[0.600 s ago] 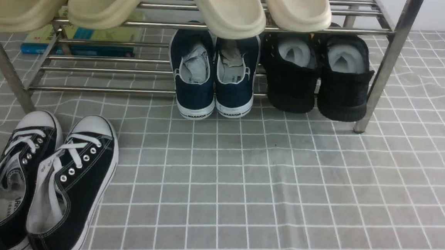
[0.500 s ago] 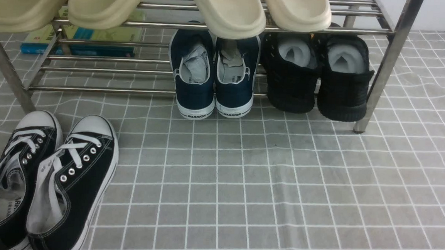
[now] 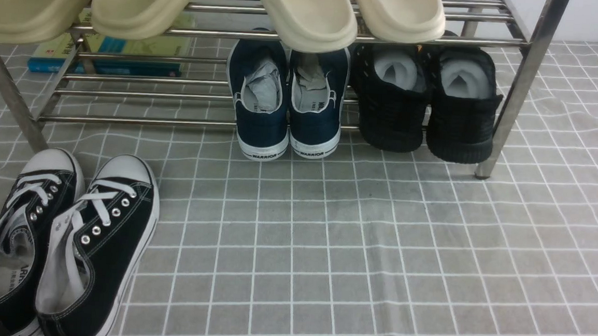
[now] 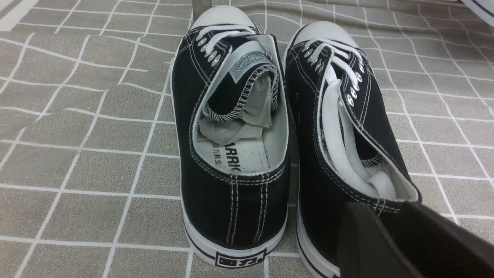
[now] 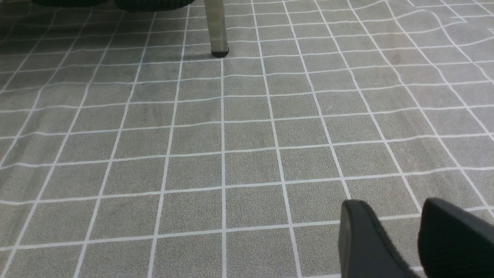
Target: Take the shoes off the shelf with your hand from the grey coffee tablecloth.
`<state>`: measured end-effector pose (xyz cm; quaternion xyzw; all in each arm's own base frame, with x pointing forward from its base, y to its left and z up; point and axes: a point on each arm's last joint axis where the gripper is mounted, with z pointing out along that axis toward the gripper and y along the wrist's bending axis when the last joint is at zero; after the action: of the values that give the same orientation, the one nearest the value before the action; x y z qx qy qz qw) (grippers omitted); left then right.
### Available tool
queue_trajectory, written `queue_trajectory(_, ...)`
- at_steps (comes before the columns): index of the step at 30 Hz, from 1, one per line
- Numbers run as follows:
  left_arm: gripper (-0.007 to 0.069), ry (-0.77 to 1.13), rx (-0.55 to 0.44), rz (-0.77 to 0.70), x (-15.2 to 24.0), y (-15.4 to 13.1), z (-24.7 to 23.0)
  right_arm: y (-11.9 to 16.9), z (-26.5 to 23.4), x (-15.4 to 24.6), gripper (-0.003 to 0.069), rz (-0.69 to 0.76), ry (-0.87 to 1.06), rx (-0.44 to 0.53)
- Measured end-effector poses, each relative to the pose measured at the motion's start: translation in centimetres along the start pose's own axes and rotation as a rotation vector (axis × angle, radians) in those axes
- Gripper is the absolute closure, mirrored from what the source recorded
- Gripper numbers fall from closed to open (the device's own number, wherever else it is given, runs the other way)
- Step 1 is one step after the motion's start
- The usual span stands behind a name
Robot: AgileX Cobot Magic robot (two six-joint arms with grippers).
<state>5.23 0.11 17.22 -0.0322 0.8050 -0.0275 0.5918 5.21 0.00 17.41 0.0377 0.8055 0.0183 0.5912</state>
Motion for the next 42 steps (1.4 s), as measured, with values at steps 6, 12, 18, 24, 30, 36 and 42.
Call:
queue_trajectory(6, 0.0454, 0.000, 0.000, 0.000, 0.0, 0.0, 0.0, 0.0, 0.0, 0.0, 0.0420, 0.000, 0.000, 0.000)
queue_trajectory(12, 0.0447, 0.000, 0.000, 0.000, 0.0, 0.0, 0.0, 0.0, 0.0, 0.0, 0.0420, 0.000, 0.000, 0.000)
queue_trajectory(18, 0.0445, 0.000, 0.000, 0.000, 0.0, 0.0, 0.0, 0.3, 0.0, -0.1, 0.0420, 0.158, -0.008, -0.031)
queue_trajectory(24, 0.0435, 0.000, 0.000, 0.000, 0.0, 0.0, 0.0, 1.4, 0.0, -0.3, 0.0420, 0.775, 0.009, -0.175)
queue_trajectory(30, 0.0427, 0.000, 0.000, 0.000, 0.0, 0.0, 0.0, 1.7, -0.1, -0.8, 0.0420, 0.944, -0.014, -0.224)
queue_trajectory(36, 0.0421, 0.000, 0.000, 0.000, 0.0, 0.0, 0.0, 1.4, -1.5, -4.6, 0.0477, 0.801, -0.214, -0.251)
queue_trajectory(42, 0.0413, 0.000, 0.000, 0.000, 0.0, 0.0, 0.0, 2.6, -2.0, -12.8, 0.0670, 0.264, -0.106, -0.211)
